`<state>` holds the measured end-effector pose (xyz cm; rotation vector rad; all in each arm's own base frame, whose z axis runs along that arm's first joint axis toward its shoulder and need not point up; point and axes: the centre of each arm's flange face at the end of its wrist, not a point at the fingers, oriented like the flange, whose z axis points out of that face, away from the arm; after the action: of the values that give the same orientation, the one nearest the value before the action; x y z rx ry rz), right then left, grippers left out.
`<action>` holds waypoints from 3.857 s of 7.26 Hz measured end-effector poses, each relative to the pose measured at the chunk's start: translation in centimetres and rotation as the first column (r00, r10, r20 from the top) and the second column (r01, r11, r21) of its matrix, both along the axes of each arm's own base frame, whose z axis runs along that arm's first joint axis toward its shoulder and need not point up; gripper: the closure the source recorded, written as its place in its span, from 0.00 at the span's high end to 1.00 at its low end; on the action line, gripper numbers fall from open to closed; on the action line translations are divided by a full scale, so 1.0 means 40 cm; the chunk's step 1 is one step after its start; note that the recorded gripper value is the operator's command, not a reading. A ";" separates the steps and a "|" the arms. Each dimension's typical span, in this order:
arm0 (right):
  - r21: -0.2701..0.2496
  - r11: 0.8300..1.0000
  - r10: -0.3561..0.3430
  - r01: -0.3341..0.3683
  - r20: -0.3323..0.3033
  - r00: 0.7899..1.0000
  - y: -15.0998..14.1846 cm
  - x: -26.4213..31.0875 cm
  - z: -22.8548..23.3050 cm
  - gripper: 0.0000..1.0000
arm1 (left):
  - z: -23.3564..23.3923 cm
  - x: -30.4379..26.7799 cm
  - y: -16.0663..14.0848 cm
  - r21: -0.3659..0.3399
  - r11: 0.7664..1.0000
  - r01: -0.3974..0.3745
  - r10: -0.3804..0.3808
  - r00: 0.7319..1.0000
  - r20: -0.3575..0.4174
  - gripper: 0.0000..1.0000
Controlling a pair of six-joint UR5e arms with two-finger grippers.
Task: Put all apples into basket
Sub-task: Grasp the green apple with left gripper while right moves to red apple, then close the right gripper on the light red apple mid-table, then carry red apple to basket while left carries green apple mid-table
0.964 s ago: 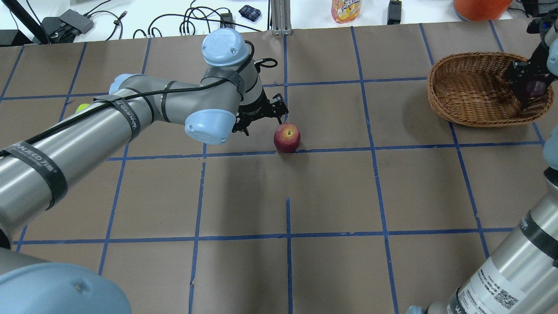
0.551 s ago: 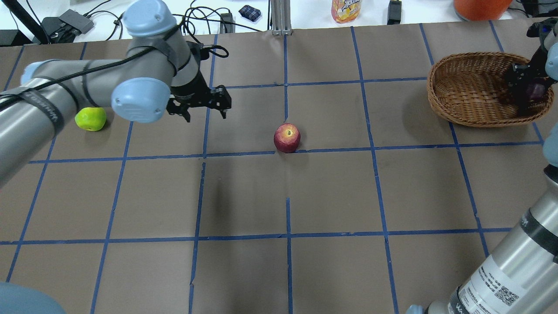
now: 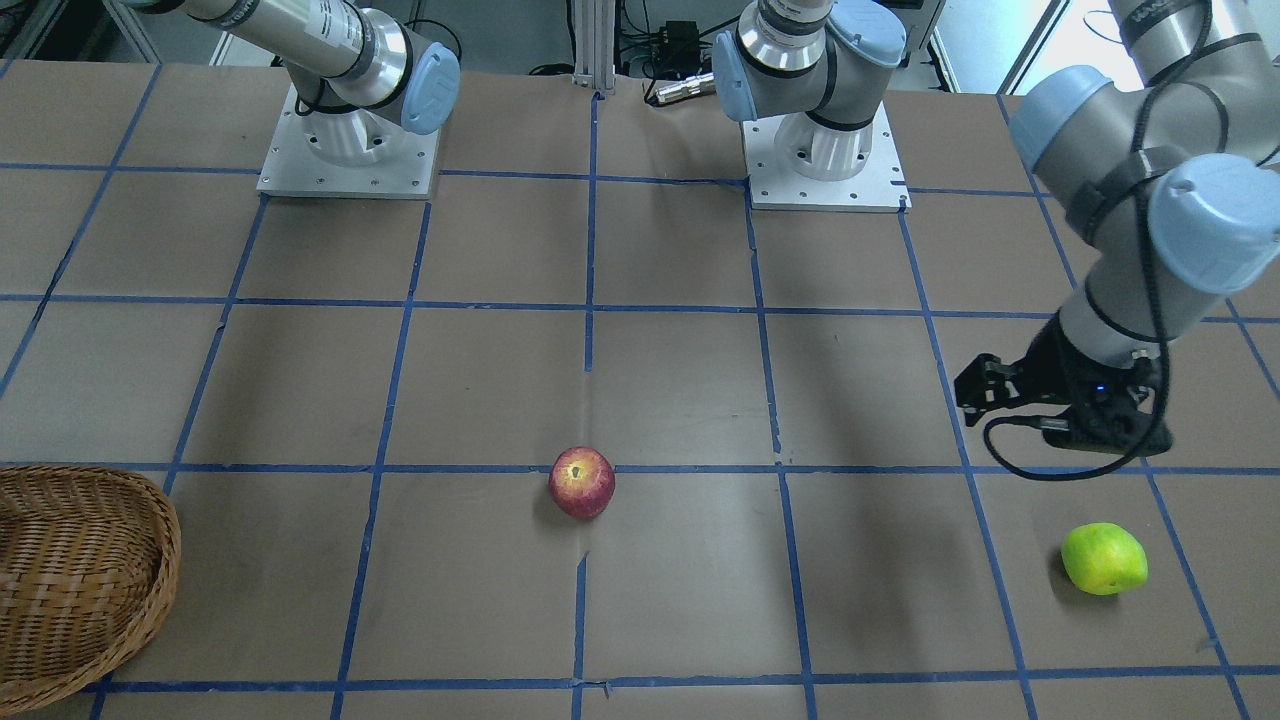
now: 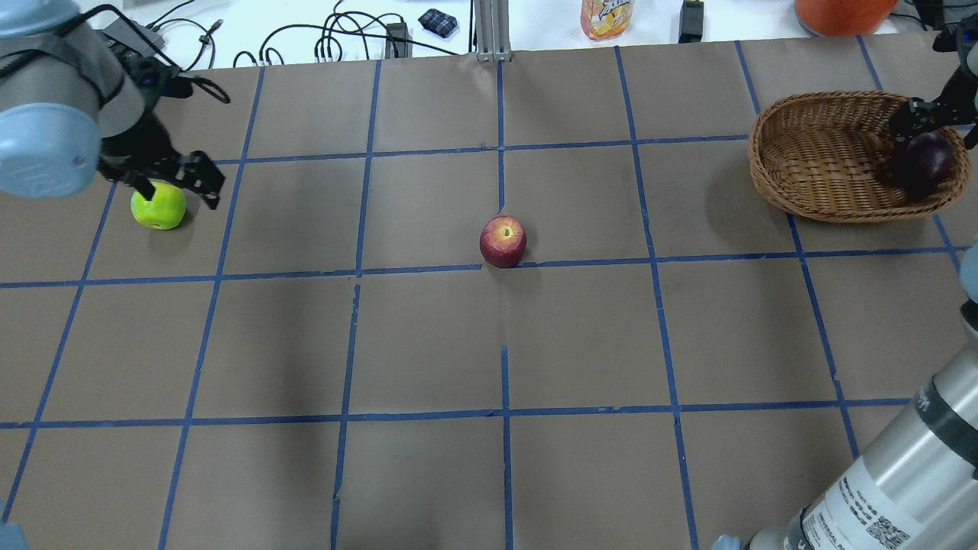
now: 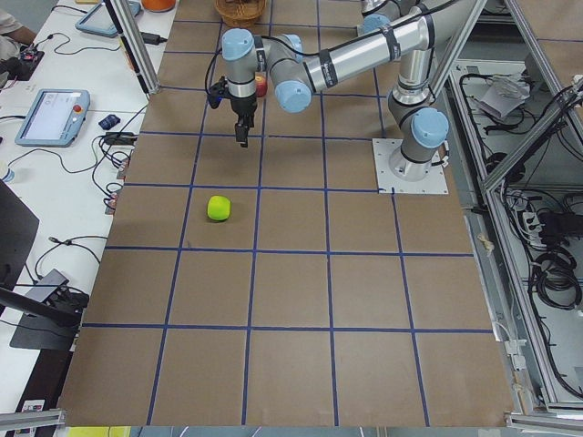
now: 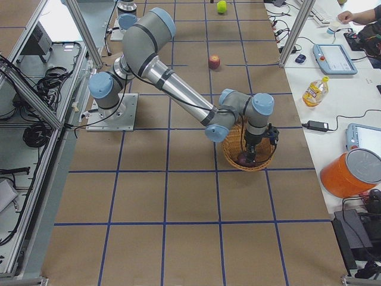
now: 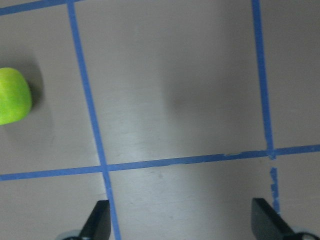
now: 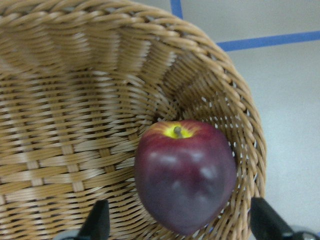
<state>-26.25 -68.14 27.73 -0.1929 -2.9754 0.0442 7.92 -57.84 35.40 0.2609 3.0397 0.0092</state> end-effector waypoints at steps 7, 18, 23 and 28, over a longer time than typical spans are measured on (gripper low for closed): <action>0.115 0.993 -0.020 -0.015 0.298 0.954 0.074 1.118 0.172 1.00 | -0.294 0.311 -0.196 -0.039 0.999 0.036 -0.039 0.997 -0.066 0.94; 0.203 0.979 -0.058 0.001 0.275 0.960 0.166 1.505 -0.190 0.66 | -0.366 0.342 -0.238 -0.067 0.995 0.073 -0.075 0.997 -0.026 1.00; 0.164 0.986 -0.060 0.006 0.326 0.944 0.141 1.475 -0.138 0.00 | -0.383 0.413 -0.240 -0.074 0.995 0.060 -0.061 0.998 -0.019 0.27; 0.091 0.996 -0.014 -0.007 0.225 0.974 -0.086 0.859 0.249 0.00 | -0.280 0.176 -0.237 -0.001 1.000 -0.015 0.015 0.997 -0.072 0.26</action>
<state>8.10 -71.60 37.70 -0.2043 -3.1941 -0.1218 14.97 -67.33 24.21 0.2430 3.1132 -0.0014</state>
